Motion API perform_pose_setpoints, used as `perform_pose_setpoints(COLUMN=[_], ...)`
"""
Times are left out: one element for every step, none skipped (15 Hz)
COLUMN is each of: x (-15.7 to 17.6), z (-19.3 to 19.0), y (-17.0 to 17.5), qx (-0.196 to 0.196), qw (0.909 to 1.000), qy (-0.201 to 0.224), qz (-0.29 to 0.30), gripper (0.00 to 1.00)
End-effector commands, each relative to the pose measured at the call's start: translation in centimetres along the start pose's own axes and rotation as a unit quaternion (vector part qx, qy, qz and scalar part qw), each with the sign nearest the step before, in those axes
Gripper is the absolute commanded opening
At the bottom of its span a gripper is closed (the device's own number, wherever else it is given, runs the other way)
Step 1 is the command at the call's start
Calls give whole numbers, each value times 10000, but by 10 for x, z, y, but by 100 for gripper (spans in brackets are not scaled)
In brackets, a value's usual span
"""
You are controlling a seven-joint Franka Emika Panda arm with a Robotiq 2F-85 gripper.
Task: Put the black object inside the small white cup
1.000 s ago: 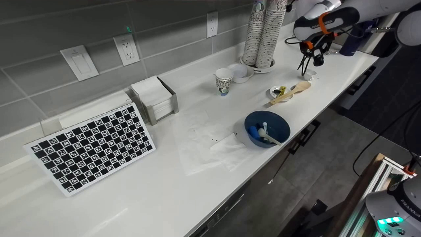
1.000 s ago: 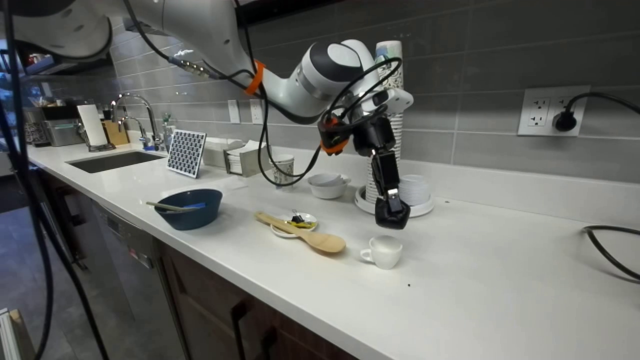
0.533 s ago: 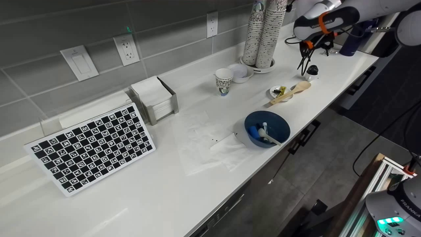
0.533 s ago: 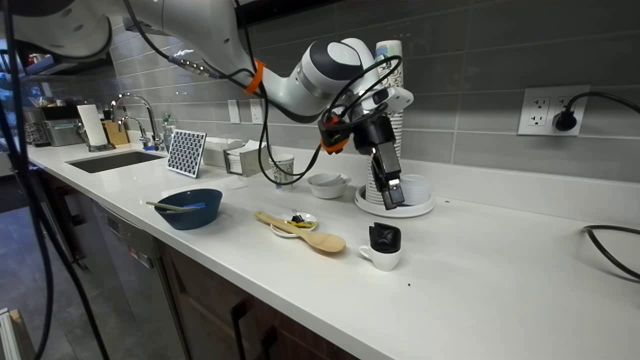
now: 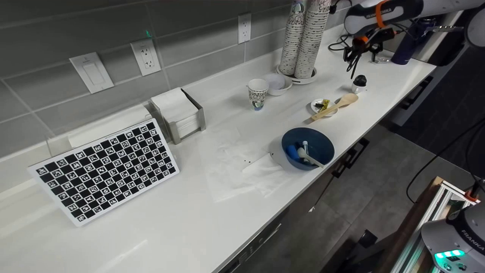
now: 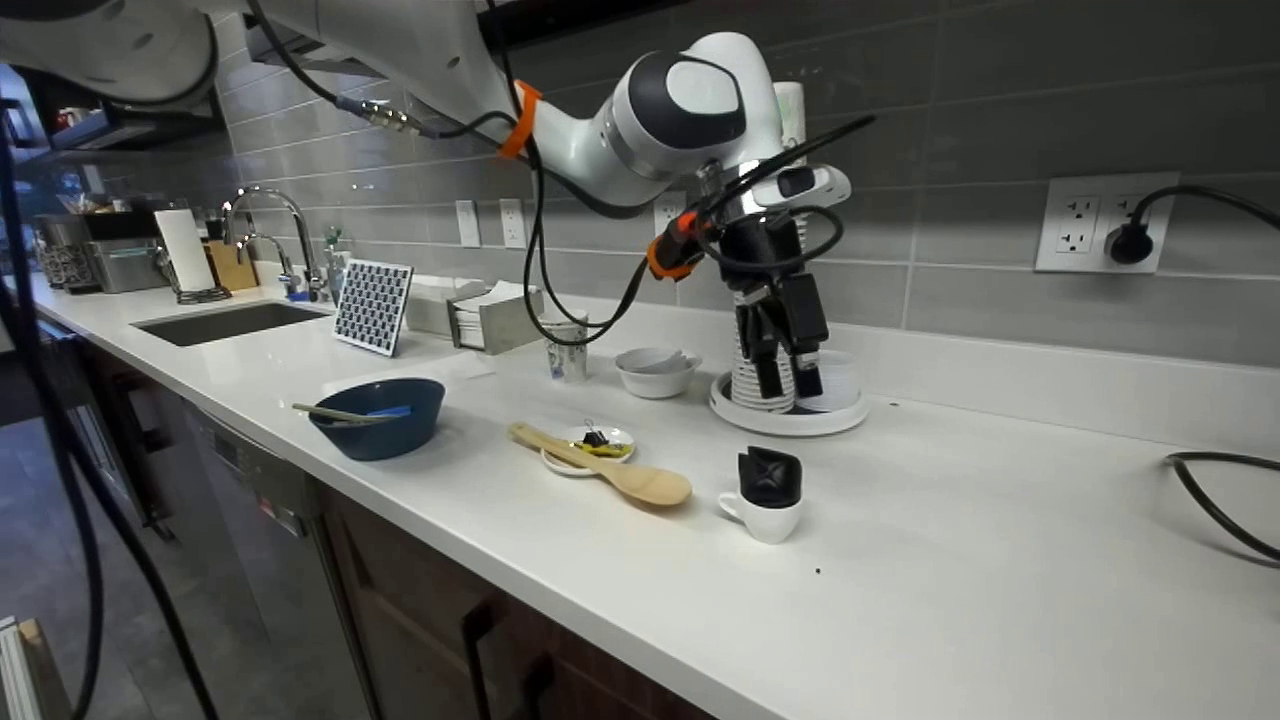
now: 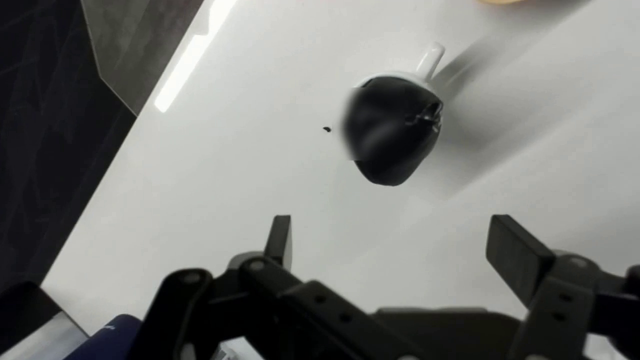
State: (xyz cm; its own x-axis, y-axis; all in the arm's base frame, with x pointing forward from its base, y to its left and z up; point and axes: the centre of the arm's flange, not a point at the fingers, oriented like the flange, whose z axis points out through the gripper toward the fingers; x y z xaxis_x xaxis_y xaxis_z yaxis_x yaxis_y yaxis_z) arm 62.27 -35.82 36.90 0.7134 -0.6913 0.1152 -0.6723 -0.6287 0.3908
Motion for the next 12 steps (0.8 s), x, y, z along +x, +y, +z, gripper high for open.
perform_pose_setpoints(x=[11,13,16,16,12,6,0,-6,-11,-16,1,-1], z=[-4,-6,-6,-8,-8,-12,-13,-17,-21,-24,-15,-18], y=[47,65,88,111,138,162,187,206,226,241,220,234], qx=[835,1055,1293,1517,1739,1962,2180,2402,2621,2839,2395,2449], qw=[9953,9929,9902,9870,9832,9789,9741,9685,9623,9554,9684,9670], qy=[-216,-299,-374,-446,-511,-553,-604,-645,-695,-728,-634,-620], qz=[-444,-467,-375,-304,-204,-98,23,122,216,367,278,342], gripper=[100,100,100,100,100,100,100,100,100,100,100,100])
